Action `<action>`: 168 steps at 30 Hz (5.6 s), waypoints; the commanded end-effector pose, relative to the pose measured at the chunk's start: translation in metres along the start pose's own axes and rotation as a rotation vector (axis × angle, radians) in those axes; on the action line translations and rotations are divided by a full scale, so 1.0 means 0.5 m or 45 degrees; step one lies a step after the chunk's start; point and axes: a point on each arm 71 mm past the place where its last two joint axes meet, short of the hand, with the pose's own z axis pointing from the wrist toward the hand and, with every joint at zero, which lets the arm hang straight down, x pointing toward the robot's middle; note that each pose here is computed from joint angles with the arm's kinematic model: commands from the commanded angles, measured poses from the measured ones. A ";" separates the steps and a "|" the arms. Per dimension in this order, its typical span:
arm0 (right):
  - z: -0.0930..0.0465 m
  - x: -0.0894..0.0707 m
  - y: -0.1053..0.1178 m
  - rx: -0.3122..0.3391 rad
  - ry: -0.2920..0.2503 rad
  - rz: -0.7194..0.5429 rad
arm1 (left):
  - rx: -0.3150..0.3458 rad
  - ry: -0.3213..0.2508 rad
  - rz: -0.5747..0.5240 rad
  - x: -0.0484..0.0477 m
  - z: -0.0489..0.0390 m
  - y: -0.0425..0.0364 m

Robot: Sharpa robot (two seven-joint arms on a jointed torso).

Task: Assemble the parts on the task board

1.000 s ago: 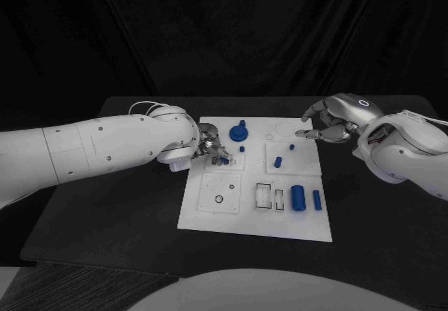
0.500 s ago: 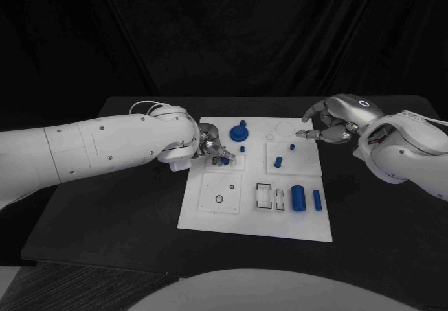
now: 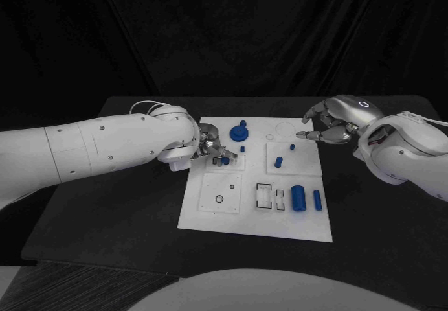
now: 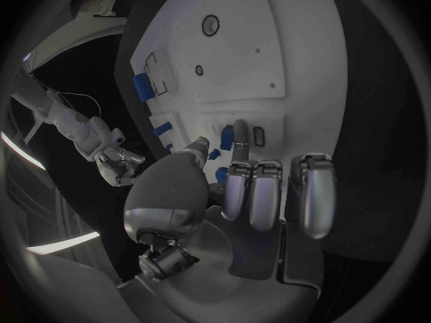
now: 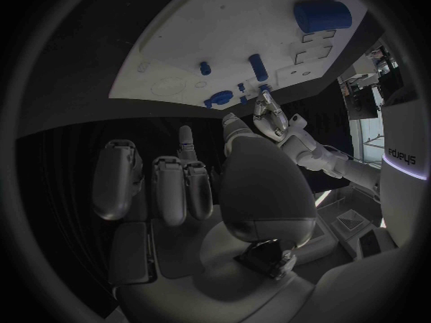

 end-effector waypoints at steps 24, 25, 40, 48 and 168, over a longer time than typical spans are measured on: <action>-0.001 0.005 -0.004 0.029 0.017 -0.002 | 0.031 0.002 0.001 0.003 0.004 -0.008; -0.001 0.005 -0.004 0.030 0.017 -0.002 | 0.031 0.002 0.001 0.003 0.004 -0.008; -0.001 0.006 -0.004 0.030 0.020 -0.003 | 0.027 0.009 0.005 0.004 0.005 -0.007; -0.004 0.005 -0.007 0.035 0.019 -0.003 | 0.036 -0.042 -0.024 -0.001 -0.001 -0.001; -0.010 -0.003 0.004 -0.024 -0.044 0.016 | -0.059 -0.045 0.158 -0.136 0.035 0.062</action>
